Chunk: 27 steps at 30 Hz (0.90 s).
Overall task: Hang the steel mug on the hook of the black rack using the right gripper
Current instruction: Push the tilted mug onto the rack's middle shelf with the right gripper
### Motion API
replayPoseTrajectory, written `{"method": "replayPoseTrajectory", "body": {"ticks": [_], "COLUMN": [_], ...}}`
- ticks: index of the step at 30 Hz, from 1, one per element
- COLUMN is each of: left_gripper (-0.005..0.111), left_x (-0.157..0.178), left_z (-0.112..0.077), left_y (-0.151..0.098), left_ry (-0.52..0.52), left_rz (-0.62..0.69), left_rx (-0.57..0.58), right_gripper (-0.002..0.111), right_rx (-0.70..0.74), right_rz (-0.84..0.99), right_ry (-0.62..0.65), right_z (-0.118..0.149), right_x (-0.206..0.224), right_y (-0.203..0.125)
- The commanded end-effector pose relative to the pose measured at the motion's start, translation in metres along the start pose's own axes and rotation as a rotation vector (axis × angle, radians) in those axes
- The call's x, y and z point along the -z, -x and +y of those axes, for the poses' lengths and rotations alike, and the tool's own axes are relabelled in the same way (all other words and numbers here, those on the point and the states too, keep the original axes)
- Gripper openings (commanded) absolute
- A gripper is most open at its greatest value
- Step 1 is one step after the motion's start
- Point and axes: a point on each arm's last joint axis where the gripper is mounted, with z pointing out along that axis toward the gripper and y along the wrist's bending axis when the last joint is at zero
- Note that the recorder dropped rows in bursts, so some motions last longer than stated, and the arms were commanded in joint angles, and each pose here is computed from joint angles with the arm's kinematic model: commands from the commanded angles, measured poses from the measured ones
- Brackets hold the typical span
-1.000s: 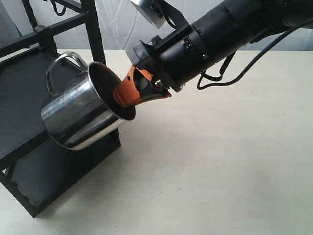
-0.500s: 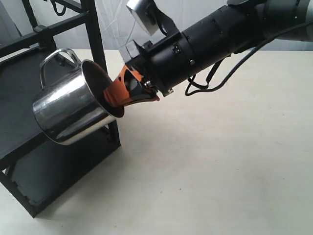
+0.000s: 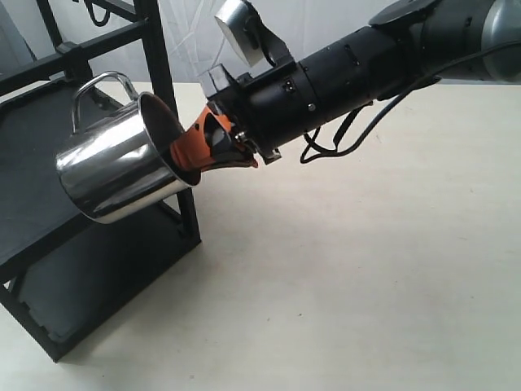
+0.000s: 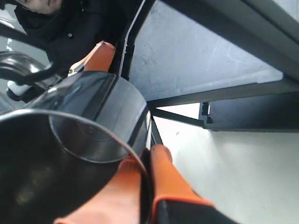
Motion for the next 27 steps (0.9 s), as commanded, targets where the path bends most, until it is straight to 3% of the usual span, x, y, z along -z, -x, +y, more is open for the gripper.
{"method": "replayPoseTrajectory", "body": {"ticks": [1, 8, 23, 25, 27], "left_gripper": [0.002, 0.002, 0.002, 0.002, 0.002], "left_x": [0.0, 0.0, 0.0, 0.0, 0.0], "left_z": [0.0, 0.0, 0.0, 0.0, 0.0], "left_y": [0.001, 0.001, 0.001, 0.001, 0.001], "left_ry": [0.0, 0.0, 0.0, 0.0, 0.0], "left_rz": [-0.012, -0.012, -0.012, -0.012, -0.012], "left_rx": [0.004, 0.004, 0.004, 0.004, 0.004], "right_gripper": [-0.001, -0.001, -0.001, 0.006, 0.02], "right_rx": [-0.023, -0.07, -0.072, -0.07, -0.066], "right_rz": [-0.012, 0.012, 0.017, 0.021, 0.029], "right_ry": [0.008, 0.005, 0.002, -0.001, -0.008], "right_z": [-0.011, -0.033, -0.034, -0.035, -0.035], "right_x": [0.001, -0.008, -0.009, -0.009, -0.008], "right_y": [0.002, -0.001, -0.001, -0.002, -0.002]}}
